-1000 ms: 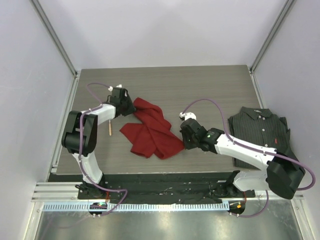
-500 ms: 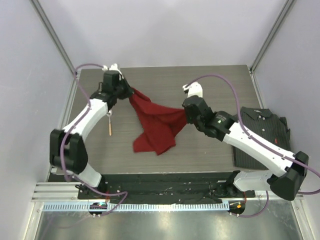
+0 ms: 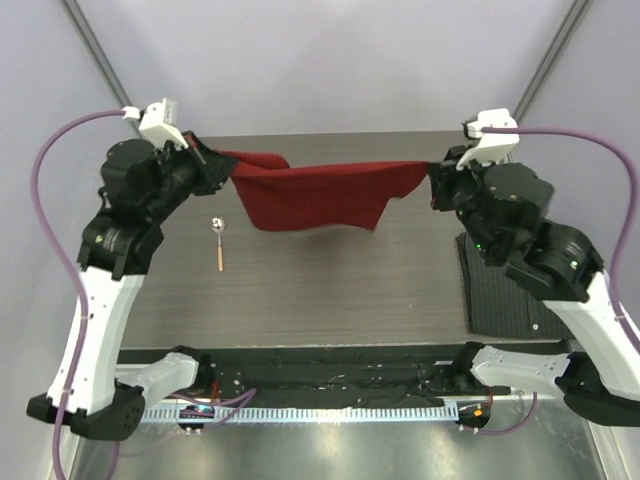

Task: Fold the napkin, place the utensils inside, and roll it up
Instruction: Flatten the napkin out

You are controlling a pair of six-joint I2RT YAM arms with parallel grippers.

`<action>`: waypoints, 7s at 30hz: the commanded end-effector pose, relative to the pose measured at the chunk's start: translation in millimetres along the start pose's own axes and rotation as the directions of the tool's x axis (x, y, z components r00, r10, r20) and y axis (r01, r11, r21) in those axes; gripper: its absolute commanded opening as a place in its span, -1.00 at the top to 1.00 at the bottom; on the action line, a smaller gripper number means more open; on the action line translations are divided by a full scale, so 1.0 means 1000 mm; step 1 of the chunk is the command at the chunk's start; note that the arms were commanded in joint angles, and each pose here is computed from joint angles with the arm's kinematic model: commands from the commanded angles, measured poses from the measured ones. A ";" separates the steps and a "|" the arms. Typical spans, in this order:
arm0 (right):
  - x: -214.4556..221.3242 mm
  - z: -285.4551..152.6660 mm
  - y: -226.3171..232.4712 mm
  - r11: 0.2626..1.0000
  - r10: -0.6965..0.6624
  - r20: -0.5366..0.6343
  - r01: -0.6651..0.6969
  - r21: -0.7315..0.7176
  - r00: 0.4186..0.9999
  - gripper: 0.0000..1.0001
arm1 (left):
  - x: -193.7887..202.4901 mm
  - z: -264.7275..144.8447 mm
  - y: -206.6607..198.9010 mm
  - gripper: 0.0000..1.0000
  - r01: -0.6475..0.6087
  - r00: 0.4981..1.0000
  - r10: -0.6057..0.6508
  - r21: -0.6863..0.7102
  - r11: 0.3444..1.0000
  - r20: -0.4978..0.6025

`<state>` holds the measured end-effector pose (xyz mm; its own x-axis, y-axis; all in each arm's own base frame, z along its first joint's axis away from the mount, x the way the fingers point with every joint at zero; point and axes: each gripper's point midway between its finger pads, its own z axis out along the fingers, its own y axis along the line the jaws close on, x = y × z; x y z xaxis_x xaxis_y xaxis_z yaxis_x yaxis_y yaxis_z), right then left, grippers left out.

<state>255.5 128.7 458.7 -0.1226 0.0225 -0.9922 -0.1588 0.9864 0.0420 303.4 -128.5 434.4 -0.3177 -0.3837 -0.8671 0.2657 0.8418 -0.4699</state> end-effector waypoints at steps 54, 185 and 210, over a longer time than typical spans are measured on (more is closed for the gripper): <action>-0.048 -0.027 -0.040 0.994 -0.057 0.106 0.047 0.095 0.993 0.98 | -0.021 -0.089 -0.036 0.99 0.015 0.996 -0.026 0.129 0.991 0.080; 0.322 0.081 -0.093 0.916 0.388 -0.611 -0.216 0.337 0.690 -0.02 | 0.366 0.104 0.151 -0.11 -0.174 0.751 -0.095 -0.334 0.926 -0.654; 0.318 0.079 -0.089 0.918 0.389 -0.601 -0.238 0.317 0.698 -0.02 | 0.412 0.073 0.139 0.46 -0.272 0.645 -0.043 -0.282 0.920 -0.763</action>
<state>302.4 59.3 113.0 -0.7782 0.2994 -0.5520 0.2185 0.9532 0.2091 300.1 -209.6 21.9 -0.8737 -0.0244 -0.4858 0.0932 0.9718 -0.2164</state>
